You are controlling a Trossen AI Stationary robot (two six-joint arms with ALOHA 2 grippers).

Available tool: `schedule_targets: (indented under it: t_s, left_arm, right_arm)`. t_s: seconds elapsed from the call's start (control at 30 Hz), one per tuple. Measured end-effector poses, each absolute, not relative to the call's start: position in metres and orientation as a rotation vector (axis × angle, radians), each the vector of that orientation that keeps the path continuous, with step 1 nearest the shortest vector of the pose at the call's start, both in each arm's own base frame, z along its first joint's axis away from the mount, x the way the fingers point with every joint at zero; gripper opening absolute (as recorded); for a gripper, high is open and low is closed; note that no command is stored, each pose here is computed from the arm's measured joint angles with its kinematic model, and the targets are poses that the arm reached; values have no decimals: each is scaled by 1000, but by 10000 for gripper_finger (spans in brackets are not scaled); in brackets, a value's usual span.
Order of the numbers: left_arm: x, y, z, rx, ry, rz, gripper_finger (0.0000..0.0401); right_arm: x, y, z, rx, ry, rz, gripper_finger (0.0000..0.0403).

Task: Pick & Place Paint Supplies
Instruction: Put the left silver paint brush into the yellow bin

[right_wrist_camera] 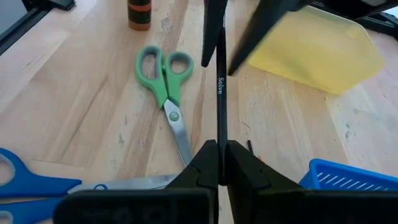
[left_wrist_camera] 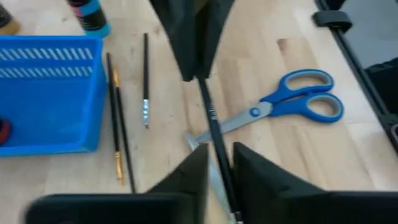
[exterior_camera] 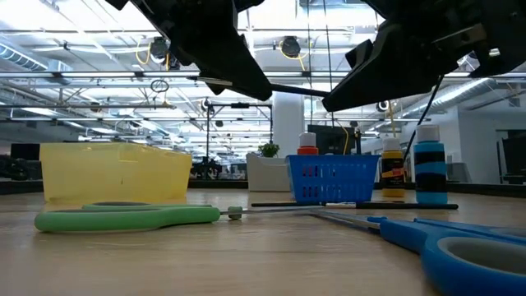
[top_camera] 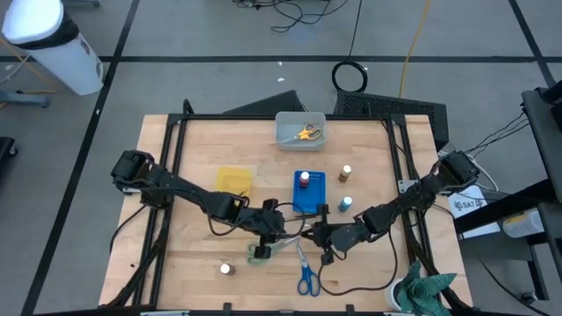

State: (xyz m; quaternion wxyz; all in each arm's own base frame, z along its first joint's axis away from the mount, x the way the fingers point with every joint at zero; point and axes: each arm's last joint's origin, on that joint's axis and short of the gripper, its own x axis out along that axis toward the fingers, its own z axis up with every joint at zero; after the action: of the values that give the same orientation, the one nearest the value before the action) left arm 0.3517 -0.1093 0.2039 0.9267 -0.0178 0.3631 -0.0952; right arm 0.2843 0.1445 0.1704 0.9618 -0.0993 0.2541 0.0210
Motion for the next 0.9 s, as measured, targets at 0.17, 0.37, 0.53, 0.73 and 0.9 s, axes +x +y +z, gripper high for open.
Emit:
schedule_targets:
  t_s: [0.17, 0.37, 0.53, 0.73, 0.9]
  left_arm:
    - [350, -111, 203, -3, 747, -164, 22]
    - [340, -129, 207, 127, 727, -170, 20]
    - [320, -127, 212, 102, 703, -69, 20]
    - [277, -115, 226, -46, 641, 200, 20]
    - [233, -100, 235, -243, 576, 540, 20]
  right_arm:
    - [285, 145, 172, -189, 500, 44, 10]
    - [276, 156, 179, -209, 482, 99, 58]
    - [266, 162, 195, -190, 447, 130, 107]
    - [254, 168, 210, -173, 405, 169, 138]
    - [250, 168, 208, -174, 405, 173, 136]
